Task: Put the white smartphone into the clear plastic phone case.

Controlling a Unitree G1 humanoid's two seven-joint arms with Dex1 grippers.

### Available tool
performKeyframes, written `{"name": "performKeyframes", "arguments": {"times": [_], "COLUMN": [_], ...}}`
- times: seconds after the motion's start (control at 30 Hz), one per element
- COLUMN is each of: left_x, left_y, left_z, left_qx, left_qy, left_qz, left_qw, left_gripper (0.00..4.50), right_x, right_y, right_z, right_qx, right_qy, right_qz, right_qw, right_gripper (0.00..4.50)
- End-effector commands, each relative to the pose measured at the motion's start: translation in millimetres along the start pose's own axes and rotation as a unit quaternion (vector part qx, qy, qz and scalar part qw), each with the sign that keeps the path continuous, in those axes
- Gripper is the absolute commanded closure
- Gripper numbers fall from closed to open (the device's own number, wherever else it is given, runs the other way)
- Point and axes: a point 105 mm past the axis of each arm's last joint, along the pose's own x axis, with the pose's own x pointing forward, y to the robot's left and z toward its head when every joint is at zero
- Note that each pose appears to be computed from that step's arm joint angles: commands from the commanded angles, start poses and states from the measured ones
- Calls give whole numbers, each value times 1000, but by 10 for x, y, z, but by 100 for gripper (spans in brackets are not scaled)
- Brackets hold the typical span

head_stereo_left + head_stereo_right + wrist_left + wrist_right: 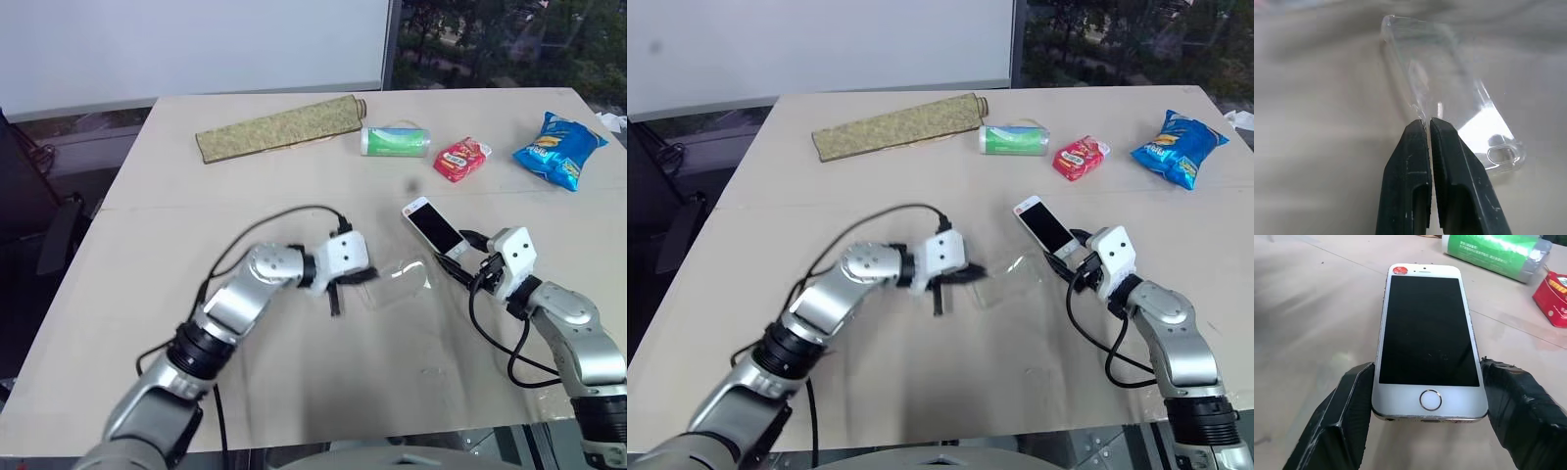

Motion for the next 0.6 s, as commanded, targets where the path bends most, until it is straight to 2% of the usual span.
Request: {"name": "performKeyframes", "arguments": {"times": [0.03, 0.1, 0.13, 0.2, 0.23, 0.3, 0.37, 0.43, 0.5, 0.6], "left_x": [-213, -311, -355, -427, -437, -400, -325, -267, -226, -196], "left_y": [374, 502, 581, 728, 762, 703, 490, 269, 77, -80], "left_z": [246, 235, 197, 120, 86, -83, -326, -426, -430, -221], "left_qx": [147, 226, 284, 409, 449, 479, 484, 469, 446, 416], "left_qy": [-4, 29, 59, 113, 124, 132, 129, 106, 79, 14], "left_qz": [72, 90, 102, 123, 128, 115, 77, 52, 38, 53], "left_qw": [987, 969, 952, 897, 875, 860, 862, 875, 891, 907], "left_gripper": [444, 444, 444, 444, 444, 444, 444, 444, 444, 444], "right_x": [-32, -25, -19, -3, 6, 21, 30, 30, 18, -10], "right_y": [-97, -104, -107, -109, -108, -105, -105, -112, -124, -132], "right_z": [176, 183, 187, 193, 196, 203, 211, 216, 216, 208], "right_qx": [-21, -21, -21, -20, -20, -18, -18, -19, -20, -21], "right_qy": [-29, -30, -30, -32, -33, -35, -36, -37, -36, -33], "right_qz": [-13, -12, -12, -11, -10, -8, -7, -7, -8, -9], "right_qw": [999, 999, 999, 999, 999, 999, 999, 999, 999, 999], "right_gripper": [161, 161, 161, 161, 161, 161, 161, 161, 161, 161]}}
